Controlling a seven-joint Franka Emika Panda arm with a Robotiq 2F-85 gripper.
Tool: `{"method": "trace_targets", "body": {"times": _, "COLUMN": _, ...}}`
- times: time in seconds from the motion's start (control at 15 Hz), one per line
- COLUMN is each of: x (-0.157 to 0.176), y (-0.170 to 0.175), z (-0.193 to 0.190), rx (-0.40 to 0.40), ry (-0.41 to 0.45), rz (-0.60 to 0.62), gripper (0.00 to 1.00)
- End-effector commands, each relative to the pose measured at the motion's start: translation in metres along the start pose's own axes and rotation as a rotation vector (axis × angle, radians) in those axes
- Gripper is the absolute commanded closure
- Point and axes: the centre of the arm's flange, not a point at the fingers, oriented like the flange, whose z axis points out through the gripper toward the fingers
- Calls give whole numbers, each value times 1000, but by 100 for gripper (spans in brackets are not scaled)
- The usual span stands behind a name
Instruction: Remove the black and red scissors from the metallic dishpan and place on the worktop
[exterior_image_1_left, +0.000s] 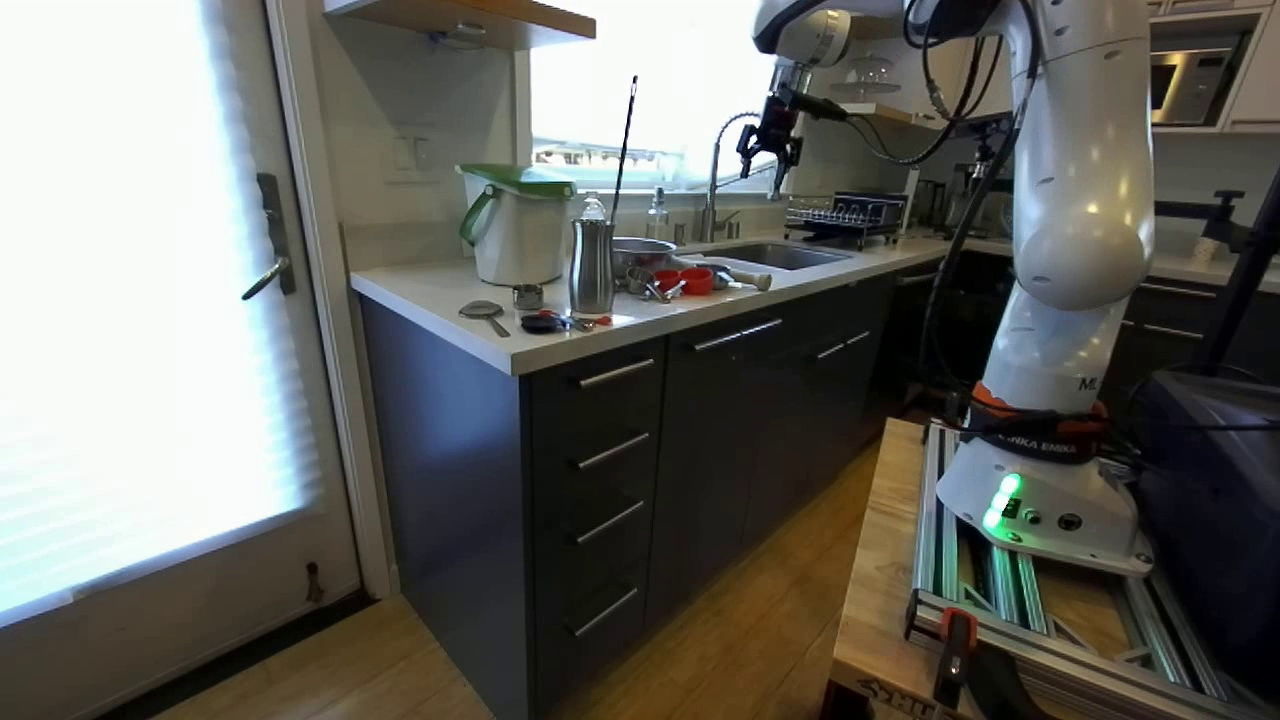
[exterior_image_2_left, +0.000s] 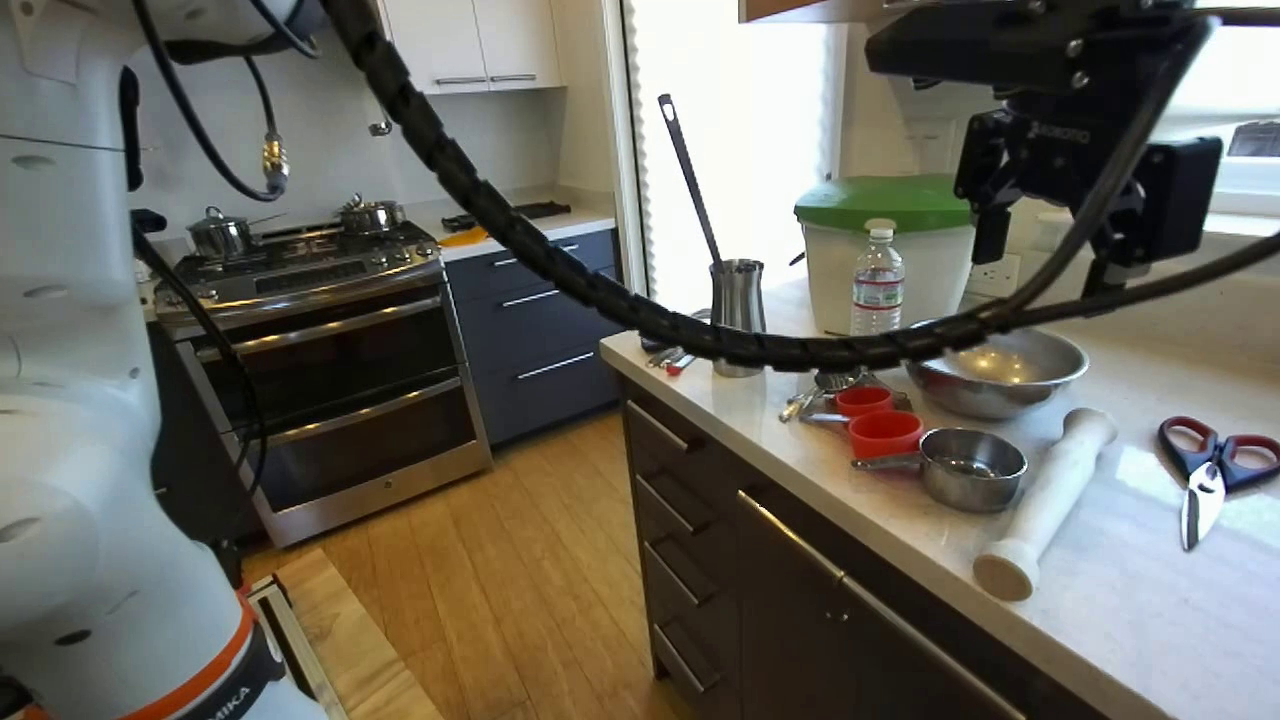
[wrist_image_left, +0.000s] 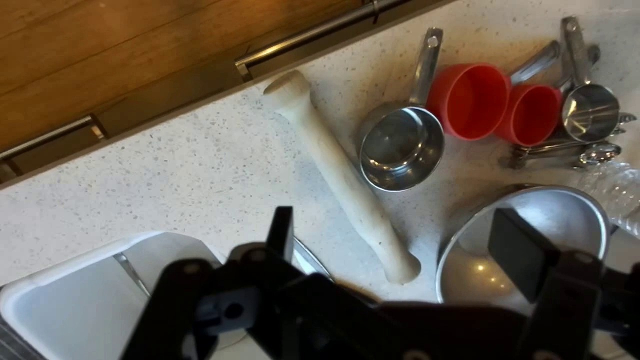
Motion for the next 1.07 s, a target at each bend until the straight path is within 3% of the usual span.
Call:
{"method": "trace_targets", "body": {"times": 0.0, "x": -63, "y": -21, "z": 13, "rx": -49, "ry": 48, "rz": -27, "gripper": 0}}
{"method": "trace_targets", "body": {"times": 0.07, "x": -12, "y": -16, "z": 3, "rx": -38, "ry": 31, "rz": -27, "gripper": 0}}
{"method": "trace_targets", "body": {"times": 1.0, "x": -11, "y": -18, "z": 1, "rx": -30, "ry": 43, "rz": -32, "gripper": 0}}
